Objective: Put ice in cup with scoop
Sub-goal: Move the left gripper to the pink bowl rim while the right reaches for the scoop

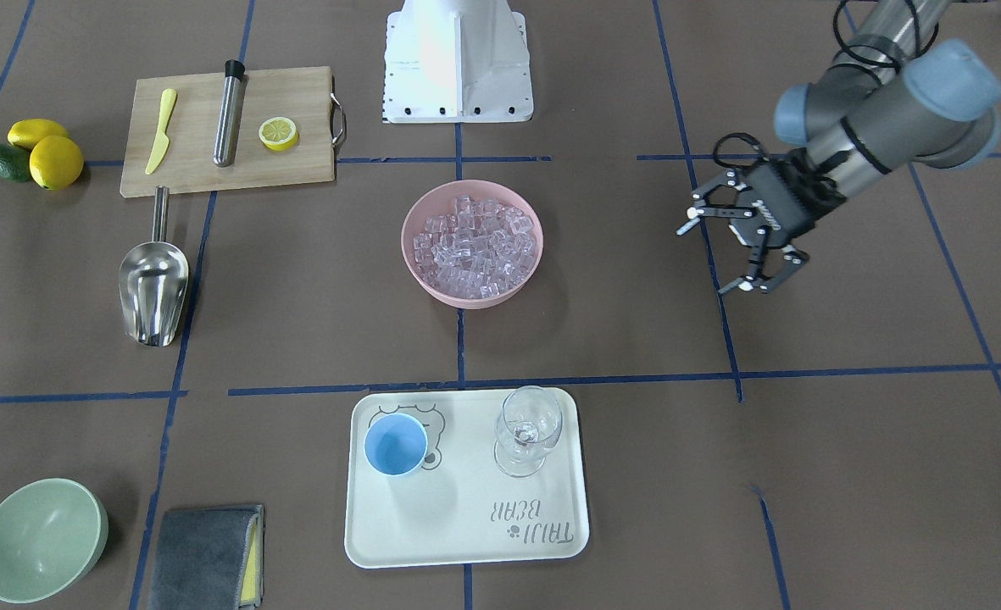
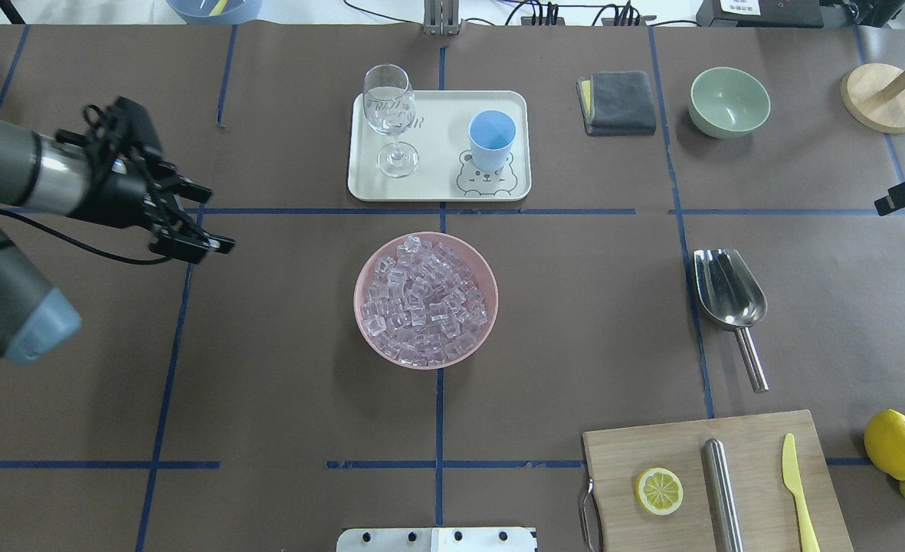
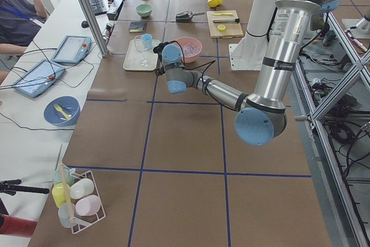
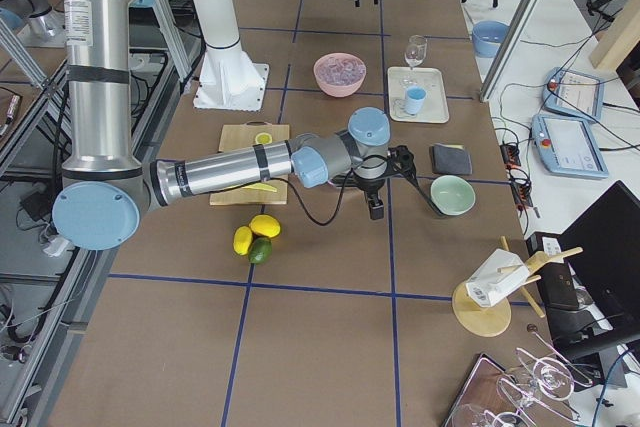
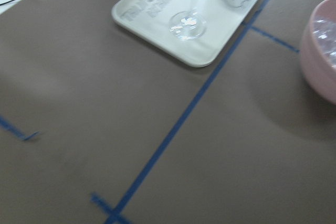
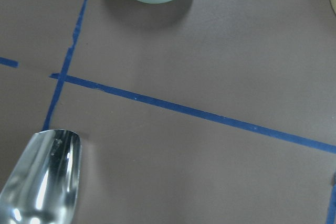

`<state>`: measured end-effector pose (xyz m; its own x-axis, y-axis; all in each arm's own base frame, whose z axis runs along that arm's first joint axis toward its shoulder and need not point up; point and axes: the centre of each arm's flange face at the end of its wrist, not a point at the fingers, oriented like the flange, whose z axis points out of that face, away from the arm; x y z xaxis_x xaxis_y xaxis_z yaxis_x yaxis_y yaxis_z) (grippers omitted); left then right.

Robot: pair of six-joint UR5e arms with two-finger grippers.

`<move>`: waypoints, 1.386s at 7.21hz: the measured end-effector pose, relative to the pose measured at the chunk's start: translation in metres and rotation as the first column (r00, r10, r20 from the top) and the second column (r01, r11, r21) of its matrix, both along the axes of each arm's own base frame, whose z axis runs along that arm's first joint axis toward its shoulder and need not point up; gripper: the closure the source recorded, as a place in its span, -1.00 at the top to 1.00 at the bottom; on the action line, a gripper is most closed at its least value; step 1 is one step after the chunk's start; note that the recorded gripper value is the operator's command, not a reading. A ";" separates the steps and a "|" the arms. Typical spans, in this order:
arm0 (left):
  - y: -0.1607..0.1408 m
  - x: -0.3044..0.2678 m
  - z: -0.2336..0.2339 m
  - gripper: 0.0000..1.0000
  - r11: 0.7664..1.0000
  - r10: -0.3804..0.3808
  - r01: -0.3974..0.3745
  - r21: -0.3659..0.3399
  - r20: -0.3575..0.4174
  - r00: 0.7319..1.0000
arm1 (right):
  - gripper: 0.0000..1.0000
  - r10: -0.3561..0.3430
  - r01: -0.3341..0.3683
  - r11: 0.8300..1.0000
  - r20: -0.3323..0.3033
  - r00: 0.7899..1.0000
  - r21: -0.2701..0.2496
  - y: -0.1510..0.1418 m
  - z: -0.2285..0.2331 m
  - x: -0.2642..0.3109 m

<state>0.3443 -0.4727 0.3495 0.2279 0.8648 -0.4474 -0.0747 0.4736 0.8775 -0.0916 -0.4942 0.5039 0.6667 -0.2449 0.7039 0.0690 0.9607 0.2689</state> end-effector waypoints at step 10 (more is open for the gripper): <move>0.066 0.155 0.005 1.00 0.902 0.093 -0.079 0.425 -0.011 0.996 | 1.00 0.036 -0.035 0.999 0.041 0.999 -0.033 0.017 -0.053 -0.048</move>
<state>0.4995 -0.4069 0.3546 0.1364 0.9899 -0.0398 -0.0684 0.0495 0.9964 -0.1393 -0.4772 0.4505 0.6449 -0.1986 0.7380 0.0245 0.9705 0.2398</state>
